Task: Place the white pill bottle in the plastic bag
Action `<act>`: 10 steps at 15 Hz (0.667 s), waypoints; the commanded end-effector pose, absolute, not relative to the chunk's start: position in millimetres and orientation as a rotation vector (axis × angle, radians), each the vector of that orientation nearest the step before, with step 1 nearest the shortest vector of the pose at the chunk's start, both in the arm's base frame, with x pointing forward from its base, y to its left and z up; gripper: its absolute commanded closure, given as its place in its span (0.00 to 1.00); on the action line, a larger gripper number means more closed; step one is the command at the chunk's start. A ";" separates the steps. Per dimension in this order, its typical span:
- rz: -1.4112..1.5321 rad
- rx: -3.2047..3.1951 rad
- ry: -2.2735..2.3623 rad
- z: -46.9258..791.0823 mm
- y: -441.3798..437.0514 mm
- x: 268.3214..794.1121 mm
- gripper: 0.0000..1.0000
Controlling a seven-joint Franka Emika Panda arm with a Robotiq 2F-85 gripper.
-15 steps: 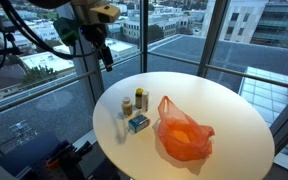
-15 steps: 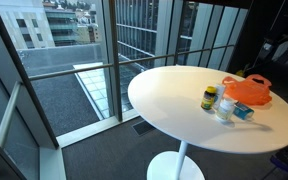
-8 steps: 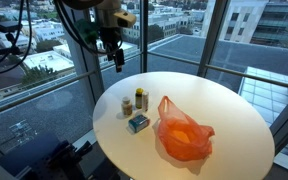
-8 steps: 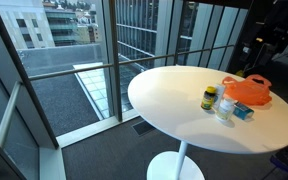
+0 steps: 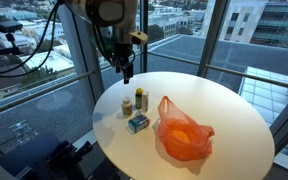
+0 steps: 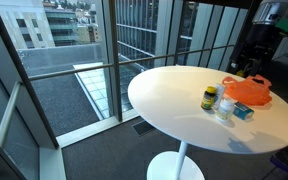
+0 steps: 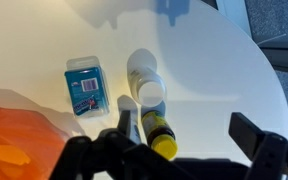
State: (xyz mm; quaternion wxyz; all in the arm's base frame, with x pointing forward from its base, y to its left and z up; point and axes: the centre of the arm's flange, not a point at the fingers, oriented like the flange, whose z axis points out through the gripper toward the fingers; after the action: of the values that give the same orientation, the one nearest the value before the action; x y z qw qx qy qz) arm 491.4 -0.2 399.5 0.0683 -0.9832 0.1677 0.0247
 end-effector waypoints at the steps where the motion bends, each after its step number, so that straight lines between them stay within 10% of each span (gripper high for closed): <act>1: 0.081 -2.963 0.505 398.6 -1.0 493.0 0.00; 10: 0.090 -3.032 0.516 366.7 1.4 488.4 0.00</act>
State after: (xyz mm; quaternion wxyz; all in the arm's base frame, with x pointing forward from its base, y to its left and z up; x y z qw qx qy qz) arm 490.7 -1.1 380.9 0.0505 -0.9848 0.1622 0.0374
